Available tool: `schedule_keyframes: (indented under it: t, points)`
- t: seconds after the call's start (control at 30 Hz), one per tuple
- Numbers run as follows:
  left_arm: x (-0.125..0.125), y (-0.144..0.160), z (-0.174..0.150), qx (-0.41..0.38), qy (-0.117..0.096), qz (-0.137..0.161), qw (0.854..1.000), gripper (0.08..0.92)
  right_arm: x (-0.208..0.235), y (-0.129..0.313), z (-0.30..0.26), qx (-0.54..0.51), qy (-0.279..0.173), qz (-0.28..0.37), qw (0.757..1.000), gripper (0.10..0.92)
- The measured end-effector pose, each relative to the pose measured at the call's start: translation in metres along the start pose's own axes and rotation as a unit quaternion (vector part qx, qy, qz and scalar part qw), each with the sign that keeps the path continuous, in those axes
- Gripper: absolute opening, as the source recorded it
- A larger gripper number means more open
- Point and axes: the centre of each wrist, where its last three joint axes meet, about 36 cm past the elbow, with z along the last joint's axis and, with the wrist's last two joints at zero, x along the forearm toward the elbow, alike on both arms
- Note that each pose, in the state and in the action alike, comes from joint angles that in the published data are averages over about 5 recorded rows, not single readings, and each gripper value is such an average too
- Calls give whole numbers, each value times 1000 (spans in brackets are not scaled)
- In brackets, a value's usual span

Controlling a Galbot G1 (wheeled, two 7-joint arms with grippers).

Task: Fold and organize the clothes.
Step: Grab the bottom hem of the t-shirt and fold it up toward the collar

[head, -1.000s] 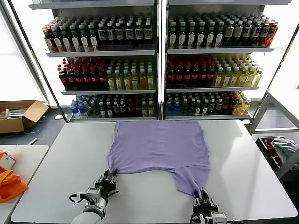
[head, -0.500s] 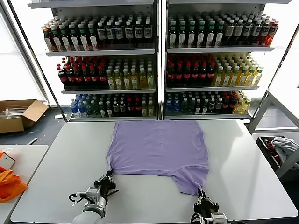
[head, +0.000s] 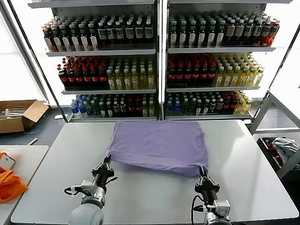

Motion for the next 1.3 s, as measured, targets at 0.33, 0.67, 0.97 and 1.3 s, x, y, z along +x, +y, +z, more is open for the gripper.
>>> schedule_keyframes:
  t: [0.33,0.67,0.97,1.3]
  points:
    - [-41,-1,-3,2,-12,4,1000,84,-69,-2,-5,11,-17,-11,1000,116]
    - [-91,-2,-1,-3,6,2,1000,84,-120,-3,-8,22,1,-16,1000,116]
    - [-122,-3,4,-16,35,1,999,89,-145,0,-8,27,38,-8,999,198]
    - [-129,5,5,-27,55,-15,998,324,-158,13,-13,-5,64,11,998,475]
